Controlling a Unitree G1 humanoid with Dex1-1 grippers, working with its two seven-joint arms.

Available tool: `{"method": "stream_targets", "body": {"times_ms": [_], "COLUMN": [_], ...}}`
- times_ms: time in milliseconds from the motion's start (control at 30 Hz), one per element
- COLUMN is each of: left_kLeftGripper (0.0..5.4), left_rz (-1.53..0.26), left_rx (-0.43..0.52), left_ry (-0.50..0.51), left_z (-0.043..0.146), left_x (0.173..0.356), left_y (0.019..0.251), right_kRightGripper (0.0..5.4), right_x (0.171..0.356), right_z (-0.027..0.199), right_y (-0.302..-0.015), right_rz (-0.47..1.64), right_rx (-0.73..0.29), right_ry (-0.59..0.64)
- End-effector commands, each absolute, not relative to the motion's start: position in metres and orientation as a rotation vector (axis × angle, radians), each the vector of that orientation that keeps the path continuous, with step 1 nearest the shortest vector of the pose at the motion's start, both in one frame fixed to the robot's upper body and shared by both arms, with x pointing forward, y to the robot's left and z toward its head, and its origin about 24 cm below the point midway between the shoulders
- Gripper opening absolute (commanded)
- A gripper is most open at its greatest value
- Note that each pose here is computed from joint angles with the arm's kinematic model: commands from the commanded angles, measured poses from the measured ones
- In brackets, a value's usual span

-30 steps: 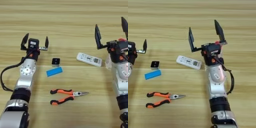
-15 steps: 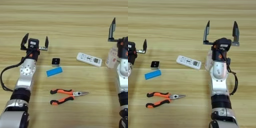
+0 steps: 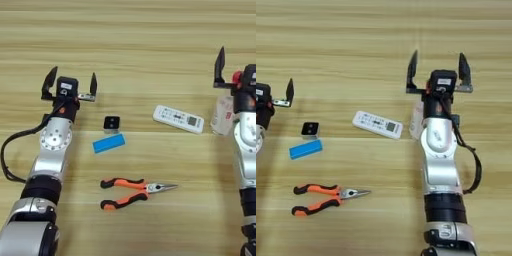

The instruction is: Move the objects on the table

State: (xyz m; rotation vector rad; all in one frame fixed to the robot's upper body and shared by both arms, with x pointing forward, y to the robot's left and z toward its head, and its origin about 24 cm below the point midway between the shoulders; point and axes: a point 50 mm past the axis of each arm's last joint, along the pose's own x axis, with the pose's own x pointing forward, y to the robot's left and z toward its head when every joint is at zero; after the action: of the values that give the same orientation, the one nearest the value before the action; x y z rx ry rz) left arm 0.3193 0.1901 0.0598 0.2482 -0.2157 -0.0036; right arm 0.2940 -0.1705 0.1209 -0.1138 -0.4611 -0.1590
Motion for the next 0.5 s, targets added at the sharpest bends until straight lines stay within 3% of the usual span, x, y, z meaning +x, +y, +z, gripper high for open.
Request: {"method": "stream_targets", "body": {"times_ms": [33,500], "left_kLeftGripper": [5.4,5.4], "left_rz": [-0.007,-0.006], "left_rx": [0.255,0.256], "left_ry": [-0.226,-0.228], "left_z": [0.063,0.0629], "left_x": [0.3223,0.3223], "left_y": [0.1901,0.1904], "right_kRightGripper": [5.38,5.38], "right_x": [0.2931,0.2925], "right_z": [0.1217,0.12], "right_y": [-0.1702,-0.1696], "right_rz": [-0.144,-0.135], "right_rx": [-0.121,-0.124], "right_ry": [-0.426,-0.383]}}
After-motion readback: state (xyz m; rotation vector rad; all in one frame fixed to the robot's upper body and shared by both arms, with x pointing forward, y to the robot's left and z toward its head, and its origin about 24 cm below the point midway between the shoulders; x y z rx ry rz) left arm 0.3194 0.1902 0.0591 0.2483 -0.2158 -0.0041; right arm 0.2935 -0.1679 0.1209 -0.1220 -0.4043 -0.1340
